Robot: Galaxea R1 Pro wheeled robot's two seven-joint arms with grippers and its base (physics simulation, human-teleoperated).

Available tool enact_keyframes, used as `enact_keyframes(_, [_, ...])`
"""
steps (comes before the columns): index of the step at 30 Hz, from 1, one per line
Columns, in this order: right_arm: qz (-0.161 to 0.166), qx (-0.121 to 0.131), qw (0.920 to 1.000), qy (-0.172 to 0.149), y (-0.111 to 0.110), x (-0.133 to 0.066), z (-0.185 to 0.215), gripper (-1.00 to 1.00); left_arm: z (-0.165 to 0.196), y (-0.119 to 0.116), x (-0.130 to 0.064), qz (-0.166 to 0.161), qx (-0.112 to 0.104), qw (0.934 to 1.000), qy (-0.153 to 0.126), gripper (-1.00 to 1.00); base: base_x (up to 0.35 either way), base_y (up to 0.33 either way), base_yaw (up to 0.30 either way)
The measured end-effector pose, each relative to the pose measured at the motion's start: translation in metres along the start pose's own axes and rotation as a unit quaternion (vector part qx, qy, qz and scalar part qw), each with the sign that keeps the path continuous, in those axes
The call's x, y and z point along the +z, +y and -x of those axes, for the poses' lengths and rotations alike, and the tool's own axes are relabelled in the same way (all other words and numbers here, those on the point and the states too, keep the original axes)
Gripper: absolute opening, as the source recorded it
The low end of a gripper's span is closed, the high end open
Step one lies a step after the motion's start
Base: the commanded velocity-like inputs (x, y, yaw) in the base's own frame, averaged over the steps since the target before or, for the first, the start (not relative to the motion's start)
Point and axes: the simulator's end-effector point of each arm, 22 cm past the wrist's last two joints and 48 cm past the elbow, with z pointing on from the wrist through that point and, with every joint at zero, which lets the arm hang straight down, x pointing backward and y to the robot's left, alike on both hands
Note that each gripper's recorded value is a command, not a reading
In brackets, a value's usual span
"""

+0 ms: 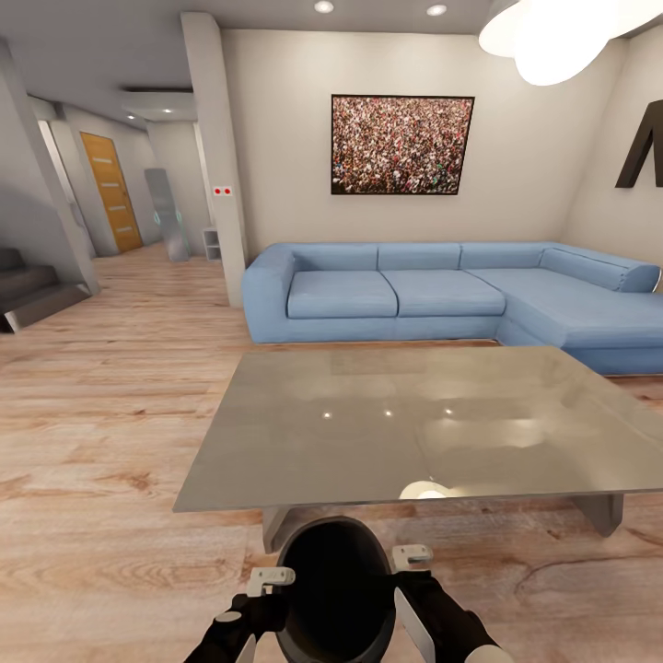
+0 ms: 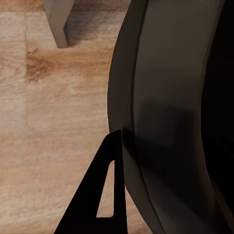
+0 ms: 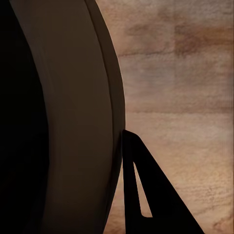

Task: Place each of the two pumpkins and all three candles from the living room inside a cabinet in the living room (use any cabinet), then make sure every cabinet is closed, and position the cauldron so it is next to a table in the living room.

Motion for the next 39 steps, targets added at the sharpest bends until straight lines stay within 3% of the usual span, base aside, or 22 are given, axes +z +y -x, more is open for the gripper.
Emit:
enact_keyframes(24, [0.000, -0.001, 1.0000, 0.000, 0.001, 0.037, -0.031, -1.00, -0.037, 0.004, 0.031, 0.000, -0.001, 1.0000, 0.001, -1.00, 0.000, 0.000, 0.000])
enact_keyframes(39, [0.000, -0.001, 1.0000, 0.001, 0.001, 0.042, -0.036, -1.00, -0.043, 0.005, 0.036, 0.000, -0.001, 1.0000, 0.001, -1.00, 0.000, 0.000, 0.000])
